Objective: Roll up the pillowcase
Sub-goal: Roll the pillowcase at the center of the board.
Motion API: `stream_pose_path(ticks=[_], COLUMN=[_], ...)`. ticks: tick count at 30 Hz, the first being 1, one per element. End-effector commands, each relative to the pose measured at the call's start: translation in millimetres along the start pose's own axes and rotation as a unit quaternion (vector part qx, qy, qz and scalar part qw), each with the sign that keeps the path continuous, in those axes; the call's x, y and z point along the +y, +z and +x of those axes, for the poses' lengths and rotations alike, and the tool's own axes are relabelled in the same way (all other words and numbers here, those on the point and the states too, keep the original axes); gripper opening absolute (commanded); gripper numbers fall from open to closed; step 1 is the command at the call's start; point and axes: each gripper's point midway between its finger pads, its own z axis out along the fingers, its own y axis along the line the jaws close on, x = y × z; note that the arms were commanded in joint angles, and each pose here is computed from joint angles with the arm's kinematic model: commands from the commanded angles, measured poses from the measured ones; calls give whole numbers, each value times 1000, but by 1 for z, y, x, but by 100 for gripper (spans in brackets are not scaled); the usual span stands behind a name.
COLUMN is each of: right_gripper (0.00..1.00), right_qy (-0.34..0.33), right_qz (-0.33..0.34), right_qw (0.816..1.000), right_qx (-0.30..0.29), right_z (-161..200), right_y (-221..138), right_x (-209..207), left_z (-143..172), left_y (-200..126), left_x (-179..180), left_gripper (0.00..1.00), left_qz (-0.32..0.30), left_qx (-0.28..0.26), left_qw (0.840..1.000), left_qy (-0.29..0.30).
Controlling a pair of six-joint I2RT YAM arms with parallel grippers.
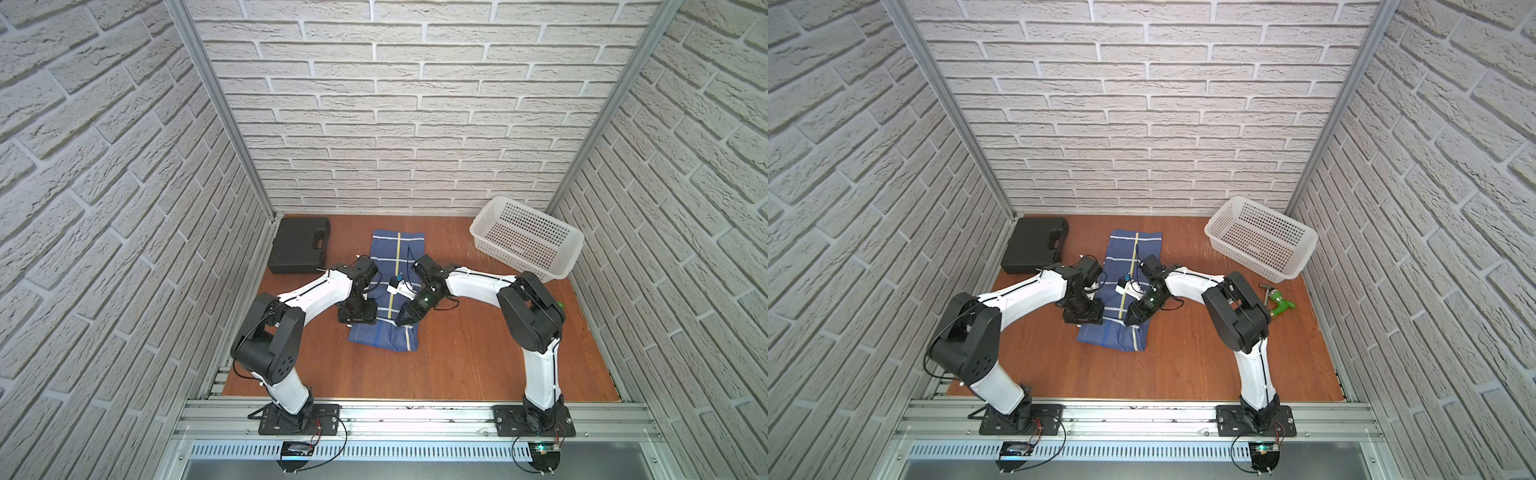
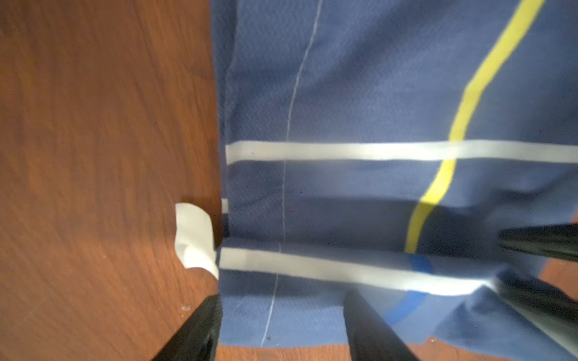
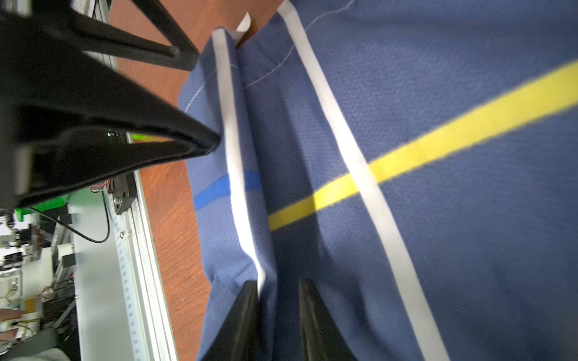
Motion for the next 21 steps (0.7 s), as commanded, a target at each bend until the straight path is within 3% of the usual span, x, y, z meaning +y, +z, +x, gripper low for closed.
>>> stream_pose_path(ticks=[1,10,17,21], right_gripper=[32,36,24,20], right_qy=[-39,-59,-121,-126], right_qz=[38,66,39,38], right_qw=[997,994,986,987], right_qx=[-46,-64,-110,-97], right_z=[-17,18,20,18], right_y=[-31,-59,-55,-37], right_x=[10,45,90,84], left_z=[3,2,2,0], left_y=[10,13,16,17], left_x=[4,9,9,8], left_gripper=[66,65,65,65], left_qz=[-3,-21,-24,-23], left_qx=[13,24,27,28], left_qw=[1000,999,999,999], left_qy=[11,10,12,12])
